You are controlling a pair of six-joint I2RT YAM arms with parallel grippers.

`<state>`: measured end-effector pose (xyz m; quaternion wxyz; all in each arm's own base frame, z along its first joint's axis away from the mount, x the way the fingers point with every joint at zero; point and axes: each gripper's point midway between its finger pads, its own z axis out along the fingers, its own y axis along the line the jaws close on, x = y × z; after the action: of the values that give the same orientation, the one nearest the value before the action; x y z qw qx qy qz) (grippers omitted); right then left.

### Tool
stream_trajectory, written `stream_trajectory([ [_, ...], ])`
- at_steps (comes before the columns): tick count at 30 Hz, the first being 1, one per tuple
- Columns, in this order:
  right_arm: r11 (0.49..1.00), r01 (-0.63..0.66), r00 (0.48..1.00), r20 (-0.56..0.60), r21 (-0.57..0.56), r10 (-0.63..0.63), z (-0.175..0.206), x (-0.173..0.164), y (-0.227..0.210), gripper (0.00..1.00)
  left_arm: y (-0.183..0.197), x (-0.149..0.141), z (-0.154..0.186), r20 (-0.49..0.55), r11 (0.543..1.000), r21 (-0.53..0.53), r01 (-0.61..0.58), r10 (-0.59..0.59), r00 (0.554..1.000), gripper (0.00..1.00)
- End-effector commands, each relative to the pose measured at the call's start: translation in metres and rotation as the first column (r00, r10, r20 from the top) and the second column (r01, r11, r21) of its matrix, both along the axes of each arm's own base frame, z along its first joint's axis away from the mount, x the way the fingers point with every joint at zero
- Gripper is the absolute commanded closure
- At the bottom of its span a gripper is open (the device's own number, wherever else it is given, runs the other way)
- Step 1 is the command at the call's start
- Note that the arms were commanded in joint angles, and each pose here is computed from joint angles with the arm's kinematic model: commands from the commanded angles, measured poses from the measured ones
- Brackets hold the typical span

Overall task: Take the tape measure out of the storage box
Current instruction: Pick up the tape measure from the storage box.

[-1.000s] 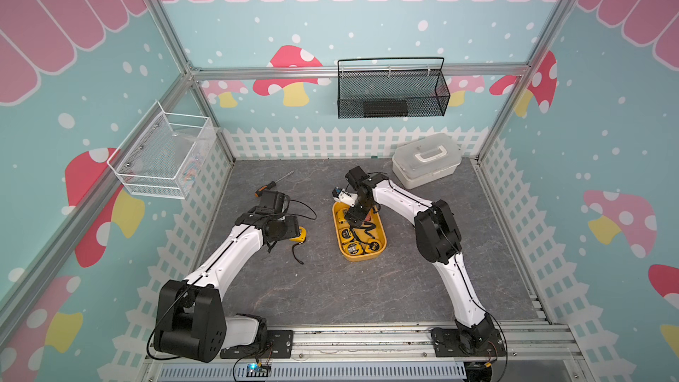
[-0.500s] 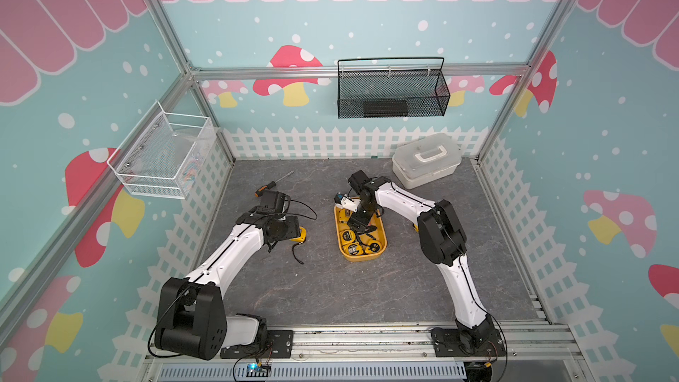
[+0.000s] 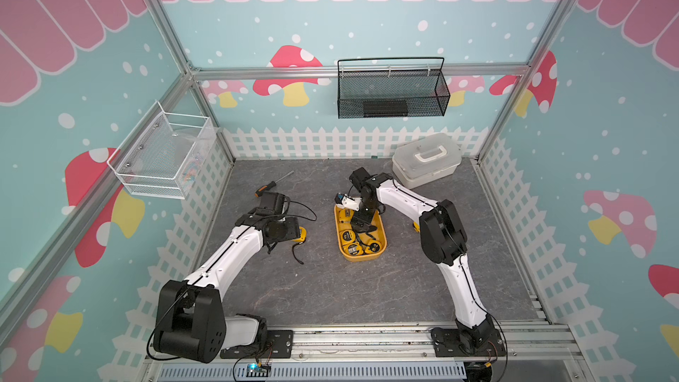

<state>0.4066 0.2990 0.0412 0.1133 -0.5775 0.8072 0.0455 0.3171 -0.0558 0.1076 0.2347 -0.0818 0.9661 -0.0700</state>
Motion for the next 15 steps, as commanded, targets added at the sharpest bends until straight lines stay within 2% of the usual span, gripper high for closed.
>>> stream_trajectory([
  [1,1.0,-0.023,0.999,-0.026,-0.017,0.022,-0.0061,-0.0017,-0.0052,0.14,0.0022,-0.0022,0.0034,0.018,1.0,-0.012,-0.018,0.018,1.0,0.3],
  [8,0.999,-0.02,0.999,-0.032,-0.029,0.019,-0.0119,0.0002,-0.0092,0.19,0.0026,-0.0035,0.0027,0.018,1.0,-0.013,-0.022,0.022,1.0,0.29],
  [15,0.999,-0.018,0.999,-0.038,-0.035,0.017,-0.0158,0.0,-0.0117,0.34,0.0034,-0.0048,0.0021,0.017,1.0,-0.01,-0.023,0.023,1.0,0.29],
])
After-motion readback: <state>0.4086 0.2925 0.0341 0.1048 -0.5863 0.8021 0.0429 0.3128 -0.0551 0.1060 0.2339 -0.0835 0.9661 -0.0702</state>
